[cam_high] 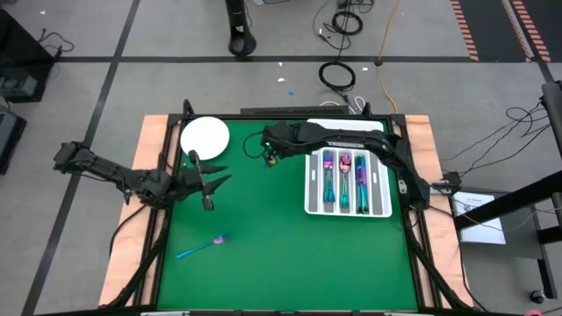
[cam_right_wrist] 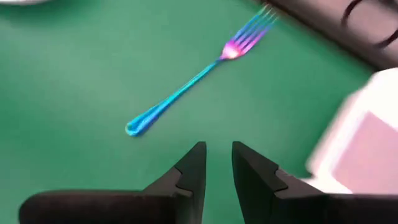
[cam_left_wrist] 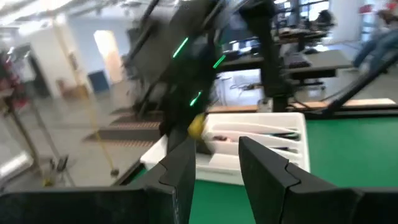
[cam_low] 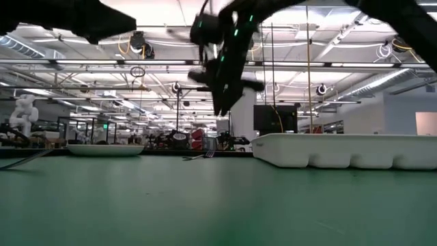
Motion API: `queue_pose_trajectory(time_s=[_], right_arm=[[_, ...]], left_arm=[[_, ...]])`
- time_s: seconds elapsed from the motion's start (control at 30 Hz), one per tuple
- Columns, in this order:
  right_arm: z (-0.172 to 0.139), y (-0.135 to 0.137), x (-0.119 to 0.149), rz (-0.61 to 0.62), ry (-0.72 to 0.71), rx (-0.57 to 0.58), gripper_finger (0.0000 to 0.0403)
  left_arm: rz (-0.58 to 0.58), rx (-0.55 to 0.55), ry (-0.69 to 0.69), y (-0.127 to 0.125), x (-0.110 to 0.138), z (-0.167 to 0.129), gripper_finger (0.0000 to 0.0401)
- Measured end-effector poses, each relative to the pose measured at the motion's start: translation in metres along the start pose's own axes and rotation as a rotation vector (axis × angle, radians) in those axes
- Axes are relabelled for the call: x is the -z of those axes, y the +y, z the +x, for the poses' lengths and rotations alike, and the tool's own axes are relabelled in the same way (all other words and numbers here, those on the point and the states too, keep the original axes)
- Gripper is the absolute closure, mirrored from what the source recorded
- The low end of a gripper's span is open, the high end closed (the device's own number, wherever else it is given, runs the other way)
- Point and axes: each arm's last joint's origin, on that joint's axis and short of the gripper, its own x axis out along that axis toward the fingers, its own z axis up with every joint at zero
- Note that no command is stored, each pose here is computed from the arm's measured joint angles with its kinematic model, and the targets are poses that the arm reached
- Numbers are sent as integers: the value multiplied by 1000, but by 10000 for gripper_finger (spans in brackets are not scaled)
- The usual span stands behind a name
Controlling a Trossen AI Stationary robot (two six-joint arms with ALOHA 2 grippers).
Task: Sort silverware
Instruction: Put the blue fork into the white cutlery tray
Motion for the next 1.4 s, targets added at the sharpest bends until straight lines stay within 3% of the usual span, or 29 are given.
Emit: queue_pose_trajectory(time_s=[0.2, 0.37, 0.5, 0.77, 0.87, 0.93, 1.0, 1.4], right_arm=[[-81, 7, 20, -79, -105, -12, 335], [-133, 5, 51, -112, -160, 46, 335], [-156, -1, 82, -109, -190, 72, 335], [-161, -16, 146, -89, -170, 54, 335], [-159, -19, 163, -81, -180, 25, 335], [-157, -18, 172, -89, -188, 2, 335], [-154, -17, 180, -106, -202, -6, 335], [-149, -12, 196, -197, -249, -29, 335]], left_arm=[[-187, -94, 75, 10, 11, 11, 276], [-252, -121, 210, 12, 18, 24, 276], [-273, -142, 296, 9, 26, 41, 276], [-237, -251, 509, 12, 40, 97, 276], [-317, -282, 616, 29, 42, 123, 276], [-380, -244, 712, 40, 46, 140, 276], [-402, -231, 793, 48, 52, 156, 276], [-432, -385, 1115, 111, 91, 252, 276]])
